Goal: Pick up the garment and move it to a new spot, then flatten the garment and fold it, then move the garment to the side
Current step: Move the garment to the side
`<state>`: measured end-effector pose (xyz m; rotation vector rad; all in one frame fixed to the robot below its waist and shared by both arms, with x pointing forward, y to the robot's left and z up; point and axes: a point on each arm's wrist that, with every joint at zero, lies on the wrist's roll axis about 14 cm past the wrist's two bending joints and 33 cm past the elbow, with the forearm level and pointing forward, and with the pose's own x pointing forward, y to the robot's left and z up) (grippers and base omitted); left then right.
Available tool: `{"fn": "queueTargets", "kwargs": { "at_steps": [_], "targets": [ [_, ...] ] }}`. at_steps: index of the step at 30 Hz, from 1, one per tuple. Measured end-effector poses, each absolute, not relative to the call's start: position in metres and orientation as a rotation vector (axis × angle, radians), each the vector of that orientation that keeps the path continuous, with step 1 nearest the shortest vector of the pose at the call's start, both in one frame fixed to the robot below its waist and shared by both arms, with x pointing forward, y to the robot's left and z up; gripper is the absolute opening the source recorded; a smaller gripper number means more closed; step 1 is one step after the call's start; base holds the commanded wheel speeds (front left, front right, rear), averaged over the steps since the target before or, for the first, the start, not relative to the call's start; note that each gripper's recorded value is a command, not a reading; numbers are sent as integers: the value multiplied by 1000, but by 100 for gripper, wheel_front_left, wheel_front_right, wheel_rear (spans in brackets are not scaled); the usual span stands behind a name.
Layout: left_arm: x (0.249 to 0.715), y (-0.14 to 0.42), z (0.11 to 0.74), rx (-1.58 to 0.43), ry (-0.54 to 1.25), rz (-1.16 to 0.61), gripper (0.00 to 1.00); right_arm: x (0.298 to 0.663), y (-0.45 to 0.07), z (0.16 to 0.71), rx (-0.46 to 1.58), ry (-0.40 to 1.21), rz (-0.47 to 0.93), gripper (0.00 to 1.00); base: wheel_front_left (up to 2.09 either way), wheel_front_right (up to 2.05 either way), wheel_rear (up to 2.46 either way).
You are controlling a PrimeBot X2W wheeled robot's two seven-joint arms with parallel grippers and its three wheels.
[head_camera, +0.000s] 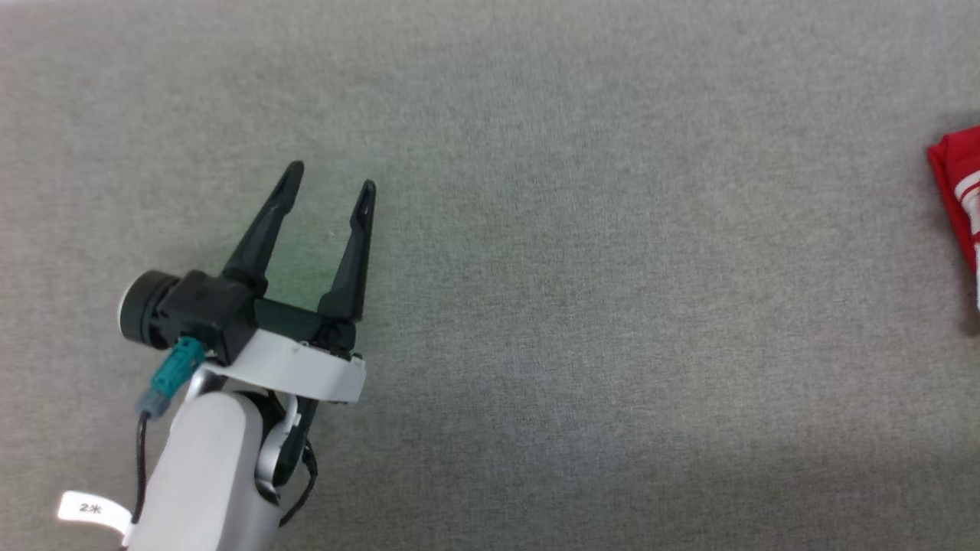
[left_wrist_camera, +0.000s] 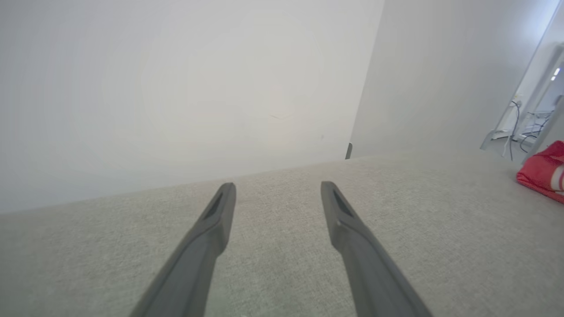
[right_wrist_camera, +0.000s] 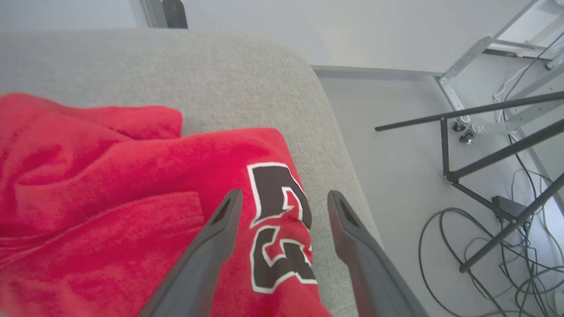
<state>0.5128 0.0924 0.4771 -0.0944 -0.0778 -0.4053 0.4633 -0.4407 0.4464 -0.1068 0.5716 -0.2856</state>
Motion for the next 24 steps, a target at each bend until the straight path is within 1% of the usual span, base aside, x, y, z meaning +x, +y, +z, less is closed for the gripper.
{"fn": "queueTargets", "kwargs": {
  "at_steps": [5,13,20,24],
  "targets": [
    [502,105,493,-93,-103,-364,100,474,-414,474,-92,472,-201,100,0,0,0],
    [475,147,508,-34,-105,-264,100,484,-325,495,-19,329,12,100,0,0,0],
    [449,182,518,-10,-107,-175,100,475,-251,500,53,247,158,100,0,0,0],
    [435,197,528,2,-129,-129,100,468,-228,510,85,190,196,100,0,0,0]
  ]
}}
